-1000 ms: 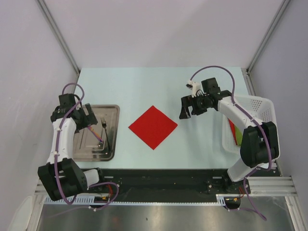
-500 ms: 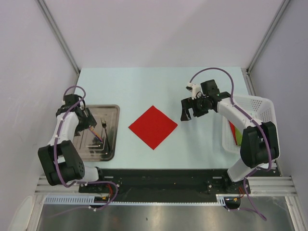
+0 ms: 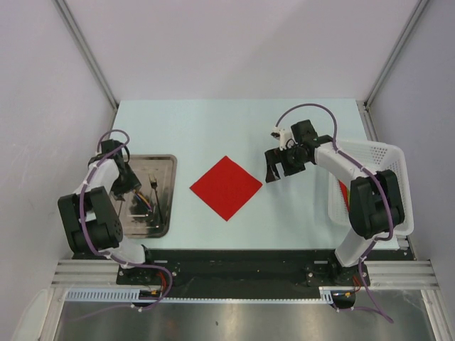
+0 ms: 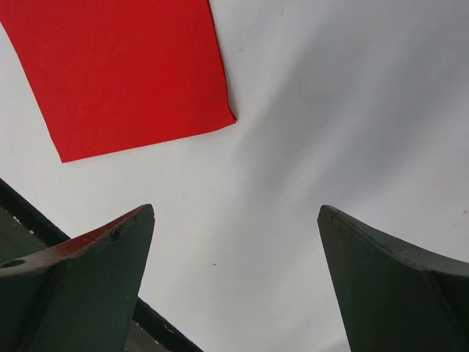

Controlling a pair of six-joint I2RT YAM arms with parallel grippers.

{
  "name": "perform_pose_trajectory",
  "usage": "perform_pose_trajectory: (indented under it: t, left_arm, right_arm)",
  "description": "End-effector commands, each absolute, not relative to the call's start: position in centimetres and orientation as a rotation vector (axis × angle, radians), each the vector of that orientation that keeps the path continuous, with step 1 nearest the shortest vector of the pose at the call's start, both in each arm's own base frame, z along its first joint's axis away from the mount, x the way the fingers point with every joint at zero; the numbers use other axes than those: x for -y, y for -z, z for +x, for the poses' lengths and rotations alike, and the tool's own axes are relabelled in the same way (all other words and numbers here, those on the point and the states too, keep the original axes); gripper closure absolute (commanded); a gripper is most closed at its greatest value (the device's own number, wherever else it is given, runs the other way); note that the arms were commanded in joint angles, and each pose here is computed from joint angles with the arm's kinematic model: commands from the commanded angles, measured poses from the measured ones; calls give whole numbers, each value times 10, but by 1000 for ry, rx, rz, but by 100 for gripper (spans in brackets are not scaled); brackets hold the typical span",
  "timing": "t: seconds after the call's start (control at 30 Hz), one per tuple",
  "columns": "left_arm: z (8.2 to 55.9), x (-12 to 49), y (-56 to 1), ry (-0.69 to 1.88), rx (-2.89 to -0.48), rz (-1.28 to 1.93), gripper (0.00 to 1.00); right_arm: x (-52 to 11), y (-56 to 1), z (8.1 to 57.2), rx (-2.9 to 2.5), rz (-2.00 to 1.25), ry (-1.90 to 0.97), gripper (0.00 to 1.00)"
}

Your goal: Place the utensils on the paper napkin and roll it up

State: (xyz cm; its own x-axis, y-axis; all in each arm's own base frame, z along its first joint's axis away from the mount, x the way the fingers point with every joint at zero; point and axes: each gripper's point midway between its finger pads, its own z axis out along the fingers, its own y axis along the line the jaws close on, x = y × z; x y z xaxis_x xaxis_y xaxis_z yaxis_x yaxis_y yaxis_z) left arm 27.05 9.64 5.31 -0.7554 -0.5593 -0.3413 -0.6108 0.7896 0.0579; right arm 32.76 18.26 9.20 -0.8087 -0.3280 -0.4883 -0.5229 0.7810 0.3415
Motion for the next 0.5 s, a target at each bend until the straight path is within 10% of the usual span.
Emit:
perform_pose_trajectory:
  t: [0.0, 0.47]
  left_arm:
    - [294, -98, -54, -210, -2620, -933, 49]
    - [308, -94, -26, -249, -2670, -939, 58]
  right_arm:
    - [-189, -100, 339, -2525, -692, -632, 0]
    - [-198, -85, 332, -2566, -766, -602, 0]
